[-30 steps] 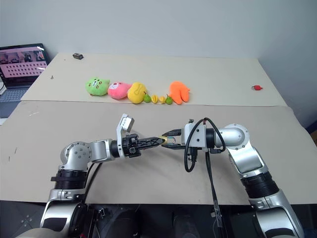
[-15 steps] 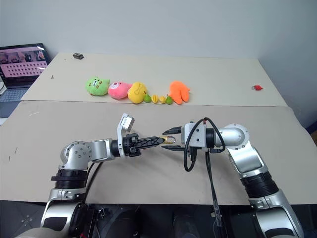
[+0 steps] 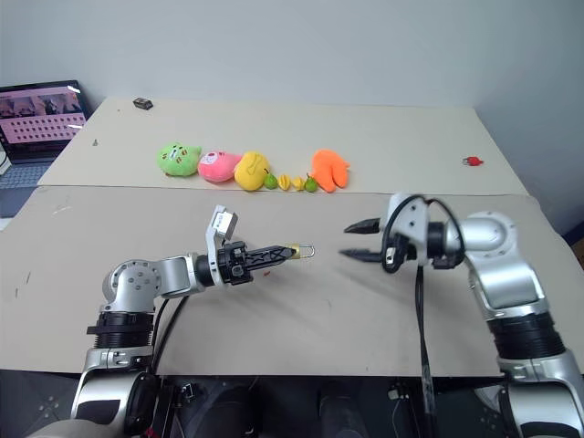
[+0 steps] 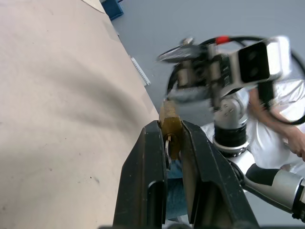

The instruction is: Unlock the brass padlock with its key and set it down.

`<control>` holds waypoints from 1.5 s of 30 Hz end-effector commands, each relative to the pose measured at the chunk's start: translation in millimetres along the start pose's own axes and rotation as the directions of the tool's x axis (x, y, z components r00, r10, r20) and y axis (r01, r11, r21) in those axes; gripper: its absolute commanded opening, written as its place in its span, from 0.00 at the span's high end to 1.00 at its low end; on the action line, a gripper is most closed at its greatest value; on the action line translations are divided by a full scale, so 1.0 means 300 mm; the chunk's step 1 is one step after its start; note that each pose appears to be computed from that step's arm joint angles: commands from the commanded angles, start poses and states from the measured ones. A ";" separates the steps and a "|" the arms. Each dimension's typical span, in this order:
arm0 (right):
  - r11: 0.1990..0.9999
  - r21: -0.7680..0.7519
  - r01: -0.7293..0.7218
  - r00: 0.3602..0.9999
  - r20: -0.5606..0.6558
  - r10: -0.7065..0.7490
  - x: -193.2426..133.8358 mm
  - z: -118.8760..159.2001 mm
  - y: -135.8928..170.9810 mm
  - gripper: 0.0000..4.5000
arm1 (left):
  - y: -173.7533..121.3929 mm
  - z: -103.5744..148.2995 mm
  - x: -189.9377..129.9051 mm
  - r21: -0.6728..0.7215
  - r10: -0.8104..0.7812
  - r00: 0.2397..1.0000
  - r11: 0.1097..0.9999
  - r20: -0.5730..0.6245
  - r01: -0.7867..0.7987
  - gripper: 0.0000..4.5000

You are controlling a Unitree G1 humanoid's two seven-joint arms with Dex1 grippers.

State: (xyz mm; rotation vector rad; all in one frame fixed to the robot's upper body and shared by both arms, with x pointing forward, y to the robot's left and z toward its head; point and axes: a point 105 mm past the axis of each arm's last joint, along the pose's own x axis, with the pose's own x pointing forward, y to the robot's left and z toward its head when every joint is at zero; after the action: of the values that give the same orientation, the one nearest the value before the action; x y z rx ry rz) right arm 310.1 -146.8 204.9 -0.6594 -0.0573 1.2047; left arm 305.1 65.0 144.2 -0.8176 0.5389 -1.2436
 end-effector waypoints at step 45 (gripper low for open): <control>0.987 -0.133 -0.094 0.994 0.040 0.101 0.229 -0.027 0.055 0.99 | -0.050 0.047 0.039 0.003 -0.072 0.996 0.997 0.060 0.072 1.00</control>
State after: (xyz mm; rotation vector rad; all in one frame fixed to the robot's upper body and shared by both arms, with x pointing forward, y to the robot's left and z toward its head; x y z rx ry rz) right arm 316.6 -88.8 167.5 -0.7860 -0.1350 1.3544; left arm 312.9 63.4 137.5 -0.8653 0.5558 -1.1702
